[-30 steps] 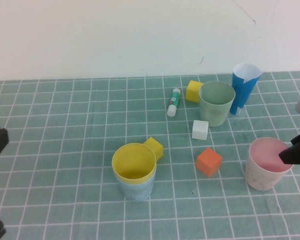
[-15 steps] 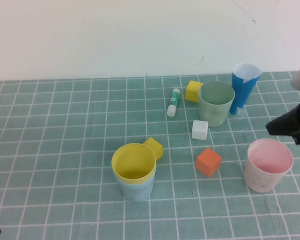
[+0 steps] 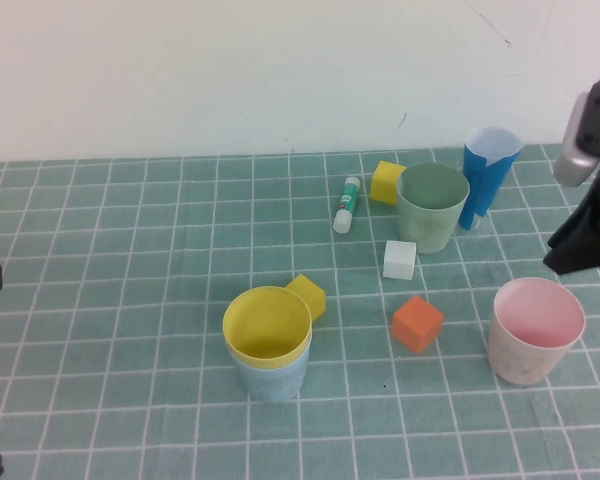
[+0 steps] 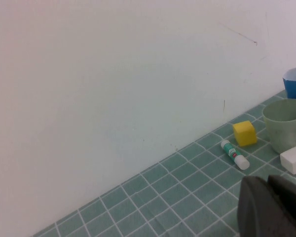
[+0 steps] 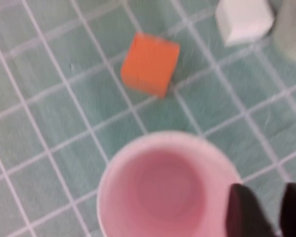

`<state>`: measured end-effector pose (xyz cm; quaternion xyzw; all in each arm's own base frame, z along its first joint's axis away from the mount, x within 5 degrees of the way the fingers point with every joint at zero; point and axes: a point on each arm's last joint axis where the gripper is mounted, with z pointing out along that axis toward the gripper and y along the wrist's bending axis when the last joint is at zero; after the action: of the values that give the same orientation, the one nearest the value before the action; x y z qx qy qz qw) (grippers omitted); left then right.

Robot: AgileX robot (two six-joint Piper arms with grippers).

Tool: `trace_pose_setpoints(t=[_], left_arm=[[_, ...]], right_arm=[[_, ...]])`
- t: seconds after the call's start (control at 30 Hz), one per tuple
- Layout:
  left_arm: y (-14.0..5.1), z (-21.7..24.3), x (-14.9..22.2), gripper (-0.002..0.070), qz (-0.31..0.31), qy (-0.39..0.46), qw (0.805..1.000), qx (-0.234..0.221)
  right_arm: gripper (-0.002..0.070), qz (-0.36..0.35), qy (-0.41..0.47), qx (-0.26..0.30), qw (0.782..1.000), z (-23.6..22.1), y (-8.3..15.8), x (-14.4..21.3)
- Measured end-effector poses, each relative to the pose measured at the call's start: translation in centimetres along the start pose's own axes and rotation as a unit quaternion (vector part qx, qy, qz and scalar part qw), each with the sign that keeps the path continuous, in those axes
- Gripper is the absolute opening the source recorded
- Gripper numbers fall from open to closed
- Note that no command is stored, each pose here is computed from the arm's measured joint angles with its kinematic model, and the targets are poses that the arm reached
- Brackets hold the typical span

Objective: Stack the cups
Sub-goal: Pick up the pink cup

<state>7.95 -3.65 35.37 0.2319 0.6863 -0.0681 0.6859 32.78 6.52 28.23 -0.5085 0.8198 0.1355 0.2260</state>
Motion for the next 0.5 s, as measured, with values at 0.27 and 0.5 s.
trace_pose_setpoints(t=[0.27,0.5], left_arm=[[0.0,0.0,0.0,0.0001,0.011,0.001,1.0,-0.002],[0.0,0.0,0.1,0.0001,0.011,0.004,1.0,0.0]], right_arm=[[0.044,0.047,0.045,-0.043,0.997,3.8,-1.3,1.5],[0.0224,0.094,0.034,-0.088,0.991,7.2,-2.0,2.1]])
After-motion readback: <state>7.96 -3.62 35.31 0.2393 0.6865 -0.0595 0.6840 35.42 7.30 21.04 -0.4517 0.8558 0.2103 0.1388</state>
